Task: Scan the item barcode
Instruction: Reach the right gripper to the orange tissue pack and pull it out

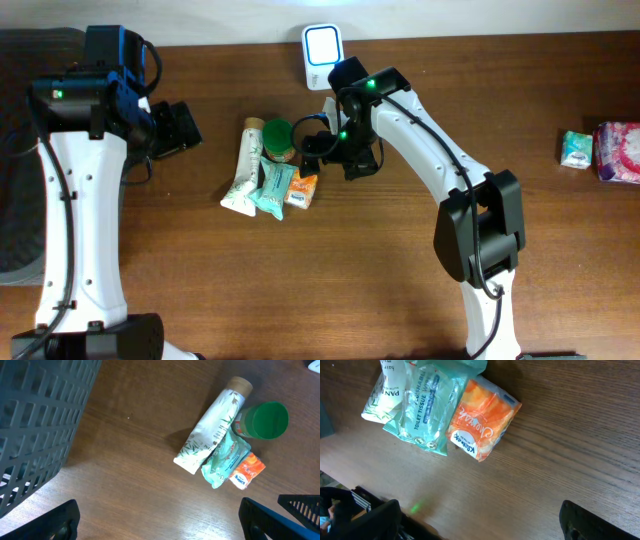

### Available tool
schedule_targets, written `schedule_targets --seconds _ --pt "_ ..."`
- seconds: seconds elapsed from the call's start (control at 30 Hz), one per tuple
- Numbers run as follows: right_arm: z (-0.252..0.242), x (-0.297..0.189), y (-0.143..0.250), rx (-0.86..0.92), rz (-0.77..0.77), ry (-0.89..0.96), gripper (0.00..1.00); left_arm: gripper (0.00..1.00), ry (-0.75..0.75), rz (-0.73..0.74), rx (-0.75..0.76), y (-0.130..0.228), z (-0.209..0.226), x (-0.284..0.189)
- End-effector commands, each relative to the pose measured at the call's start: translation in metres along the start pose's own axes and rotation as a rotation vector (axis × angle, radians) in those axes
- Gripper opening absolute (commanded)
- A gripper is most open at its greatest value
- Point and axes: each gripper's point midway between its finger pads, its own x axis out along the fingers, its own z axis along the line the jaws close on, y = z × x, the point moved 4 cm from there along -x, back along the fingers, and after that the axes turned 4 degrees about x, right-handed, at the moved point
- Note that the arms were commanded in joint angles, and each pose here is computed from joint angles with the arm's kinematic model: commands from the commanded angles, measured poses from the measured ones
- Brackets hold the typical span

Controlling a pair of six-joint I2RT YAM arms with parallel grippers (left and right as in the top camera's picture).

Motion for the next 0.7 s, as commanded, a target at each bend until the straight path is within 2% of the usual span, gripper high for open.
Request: schedule_targets --seconds 0.0,0.67 --pt "-0.0013 0.0033 0.0001 0.001 0.0 0.017 0.96 0.99 -0.004 -0.019 -0.013 0.0005 0.0042 -0.0063" --pt "-0.0009 0.0032 -0.0056 -0.012 -0.029 0.019 0.96 0.99 -0.004 -0.019 -0.013 0.0005 0.0042 -0.0063"
